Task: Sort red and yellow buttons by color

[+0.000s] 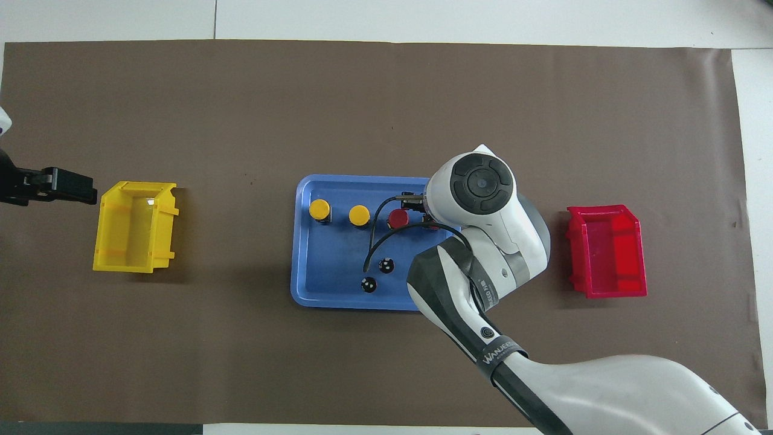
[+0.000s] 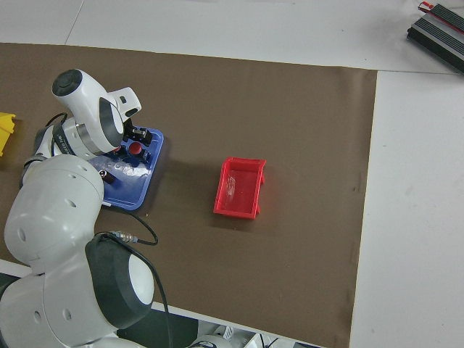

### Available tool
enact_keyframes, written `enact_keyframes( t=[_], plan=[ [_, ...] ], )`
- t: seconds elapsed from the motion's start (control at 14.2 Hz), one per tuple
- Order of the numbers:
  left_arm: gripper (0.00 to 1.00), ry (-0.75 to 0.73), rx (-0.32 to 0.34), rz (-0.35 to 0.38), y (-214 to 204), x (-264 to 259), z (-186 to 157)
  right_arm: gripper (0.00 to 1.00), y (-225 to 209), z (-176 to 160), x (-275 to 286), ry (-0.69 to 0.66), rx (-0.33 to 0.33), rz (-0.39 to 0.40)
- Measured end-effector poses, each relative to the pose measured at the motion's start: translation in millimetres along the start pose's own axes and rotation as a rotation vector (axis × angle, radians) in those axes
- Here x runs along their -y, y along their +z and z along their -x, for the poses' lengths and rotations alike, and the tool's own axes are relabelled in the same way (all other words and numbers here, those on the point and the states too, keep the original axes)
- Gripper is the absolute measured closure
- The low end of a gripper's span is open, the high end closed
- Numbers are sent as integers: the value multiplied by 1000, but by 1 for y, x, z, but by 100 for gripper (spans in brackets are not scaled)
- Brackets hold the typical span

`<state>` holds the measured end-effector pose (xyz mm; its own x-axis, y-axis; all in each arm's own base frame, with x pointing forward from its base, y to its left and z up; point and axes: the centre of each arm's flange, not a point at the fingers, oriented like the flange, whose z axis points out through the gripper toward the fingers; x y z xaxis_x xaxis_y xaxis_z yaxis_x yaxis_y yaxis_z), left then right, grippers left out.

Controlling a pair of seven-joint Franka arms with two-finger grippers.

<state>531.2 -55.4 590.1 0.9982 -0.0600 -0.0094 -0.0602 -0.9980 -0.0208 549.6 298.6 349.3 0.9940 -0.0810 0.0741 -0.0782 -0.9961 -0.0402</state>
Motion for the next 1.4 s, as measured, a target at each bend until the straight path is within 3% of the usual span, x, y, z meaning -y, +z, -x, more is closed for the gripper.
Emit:
enact_keyframes(
  t=[0.42, 0.63, 0.7, 0.84, 1.4],
  plan=[
    [0, -92, -42, 14, 46, -131, -2, 30, 2, 4, 1, -13, 23, 15],
    [0, -138, -45, 25, 83, -179, -10, 39, 4, 6, 1, -17, 32, 21],
    [0, -148, -43, 27, 95, -190, -13, 40, 5, 7, 1, -18, 35, 22],
    [0, -171, -43, 32, 114, -210, -17, 55, 6, 9, 1, -20, 38, 24],
    [5, -163, -49, 47, 166, -258, -18, 58, -1, 7, 0, -49, 56, 35]
  ],
)
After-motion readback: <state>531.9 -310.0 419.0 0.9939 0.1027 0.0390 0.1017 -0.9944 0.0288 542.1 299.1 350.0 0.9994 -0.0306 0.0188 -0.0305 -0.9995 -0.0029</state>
